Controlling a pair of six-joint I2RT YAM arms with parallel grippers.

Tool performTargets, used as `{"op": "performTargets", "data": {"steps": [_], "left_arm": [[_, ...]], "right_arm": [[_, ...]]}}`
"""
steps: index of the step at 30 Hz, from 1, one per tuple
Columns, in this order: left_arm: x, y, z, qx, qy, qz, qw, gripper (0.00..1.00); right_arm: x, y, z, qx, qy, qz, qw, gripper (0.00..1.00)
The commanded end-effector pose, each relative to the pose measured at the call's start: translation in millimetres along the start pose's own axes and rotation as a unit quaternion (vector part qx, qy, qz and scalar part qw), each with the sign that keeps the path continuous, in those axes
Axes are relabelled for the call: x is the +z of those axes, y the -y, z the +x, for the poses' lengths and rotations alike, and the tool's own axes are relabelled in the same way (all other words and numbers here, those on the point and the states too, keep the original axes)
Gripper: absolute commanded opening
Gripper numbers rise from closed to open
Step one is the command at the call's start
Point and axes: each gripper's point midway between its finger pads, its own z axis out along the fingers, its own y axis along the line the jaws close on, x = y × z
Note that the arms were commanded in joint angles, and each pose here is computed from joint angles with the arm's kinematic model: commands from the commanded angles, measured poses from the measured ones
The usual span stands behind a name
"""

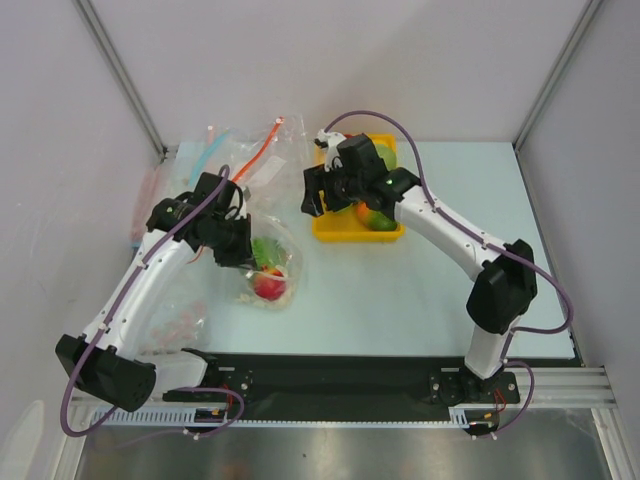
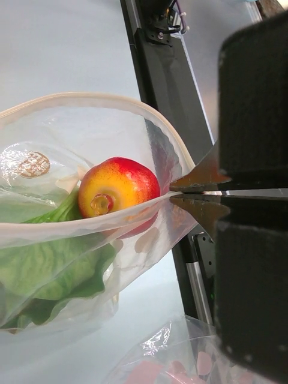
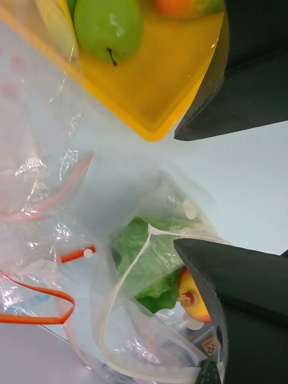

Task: Place the food in the zip-top bag and seal the zipper
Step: Place the fake fruit in the zipper food storage bag, then adjust the zipper food storage bag at the center of the board.

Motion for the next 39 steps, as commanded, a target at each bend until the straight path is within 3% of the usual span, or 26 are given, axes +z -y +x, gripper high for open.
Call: {"op": "performTargets", "data": {"steps": [1,8,15,20,23,30,36,39], "left_arm": [[-5.3,6.7,-8.9,0.013,0.027,0.014,0.999,0.00],[-4.3,7.7,-15.4,0.023,0.034,0.016,0.999,0.01],[-9.3,12.0,-25.2,0.036,0.040,0.017,0.998,0.00],[-12.1,12.6,-28.4,0.039,0.045,0.017,0.998,0.00],[-12.9,12.2,-27.6,0.040,0.046,0.016,0.998,0.00],[-9.9,10.9,-21.2,0.038,0.039,0.020,0.998,0.00],[-9.0,11.3,-16.5,0.038,0.036,0.026,0.998,0.00],[-8.6,12.6,-16.3,0.040,0.035,0.029,0.998,0.00]], "right_arm": [[-11.1,22.8,-15.0,0.024,0.012,0.033,0.999,0.72],[8.1,-19.7,0.7,0.035,-0.052,-0.085,0.994,0.79],[26.8,-58.1,33.6,0.022,-0.093,-0.151,0.984,0.71],[39.8,-64.4,58.1,0.024,-0.125,-0.149,0.981,0.69],[45.4,-54.9,69.4,0.035,-0.136,-0.119,0.983,0.72],[40.3,-39.1,63.6,0.043,-0.102,-0.087,0.990,0.79],[45.0,-43.1,73.4,0.053,-0.122,-0.114,0.984,0.69],[48.8,-49.4,66.4,0.055,-0.113,-0.120,0.985,0.58]]}}
